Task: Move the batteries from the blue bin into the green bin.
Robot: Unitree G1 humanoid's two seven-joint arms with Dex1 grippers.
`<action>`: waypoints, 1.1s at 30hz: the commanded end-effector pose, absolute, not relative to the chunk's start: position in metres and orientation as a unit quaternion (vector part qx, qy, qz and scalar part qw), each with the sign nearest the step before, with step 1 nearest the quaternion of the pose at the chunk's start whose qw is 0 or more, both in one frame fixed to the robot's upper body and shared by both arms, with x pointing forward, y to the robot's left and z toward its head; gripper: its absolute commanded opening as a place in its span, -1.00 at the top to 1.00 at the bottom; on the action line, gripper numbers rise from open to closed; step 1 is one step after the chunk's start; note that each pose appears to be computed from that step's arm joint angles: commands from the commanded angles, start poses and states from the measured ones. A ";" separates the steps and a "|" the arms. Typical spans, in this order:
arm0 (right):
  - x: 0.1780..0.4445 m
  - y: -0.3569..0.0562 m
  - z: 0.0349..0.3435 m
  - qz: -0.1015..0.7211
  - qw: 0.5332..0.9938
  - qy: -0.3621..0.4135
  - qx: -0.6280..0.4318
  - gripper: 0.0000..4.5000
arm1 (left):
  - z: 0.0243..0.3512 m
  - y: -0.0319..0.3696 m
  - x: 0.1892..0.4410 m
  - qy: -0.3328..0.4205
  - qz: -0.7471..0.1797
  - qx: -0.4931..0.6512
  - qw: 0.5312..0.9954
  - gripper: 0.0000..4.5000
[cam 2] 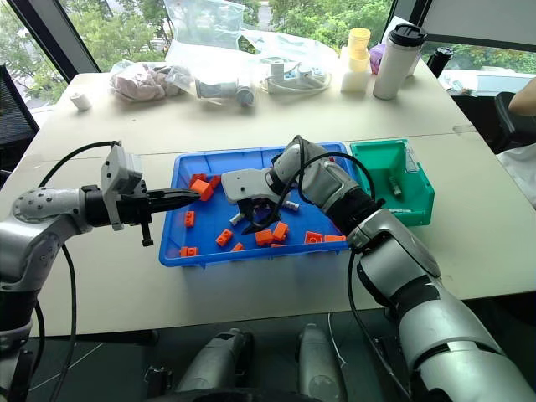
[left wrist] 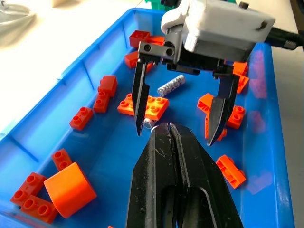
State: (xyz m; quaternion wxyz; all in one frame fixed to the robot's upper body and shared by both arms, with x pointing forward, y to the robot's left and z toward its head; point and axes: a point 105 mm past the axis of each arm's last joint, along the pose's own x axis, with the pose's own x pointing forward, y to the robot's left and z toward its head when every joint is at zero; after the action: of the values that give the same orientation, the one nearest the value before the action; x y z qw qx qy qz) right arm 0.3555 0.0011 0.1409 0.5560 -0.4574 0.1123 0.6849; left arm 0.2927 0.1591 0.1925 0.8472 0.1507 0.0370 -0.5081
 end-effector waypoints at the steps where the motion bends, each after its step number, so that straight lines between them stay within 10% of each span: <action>1: 0.362 0.007 0.144 0.682 0.544 0.104 -0.478 -0.98 | 0.203 0.159 0.288 0.016 -0.500 0.159 0.851 1.00; 8: 0.366 0.009 0.130 0.685 0.527 0.125 -0.487 -0.88 | 0.203 0.157 0.286 0.013 -0.493 0.157 0.855 1.00; 18: 0.371 0.015 0.132 0.676 0.546 0.124 -0.478 0.99 | 0.203 0.152 0.288 0.010 -0.493 0.156 0.856 1.00; 33: 0.357 -0.108 0.200 0.562 0.701 0.092 -0.430 0.99 | 0.200 0.138 0.297 0.007 -0.518 0.149 0.842 1.00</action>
State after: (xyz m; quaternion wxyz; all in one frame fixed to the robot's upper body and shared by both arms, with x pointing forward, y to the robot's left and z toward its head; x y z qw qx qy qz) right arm 0.3645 -0.0989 0.1636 0.6703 -0.4384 0.1339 0.5836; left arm 0.2962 0.1397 0.1940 0.8451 0.1376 0.0217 -0.5161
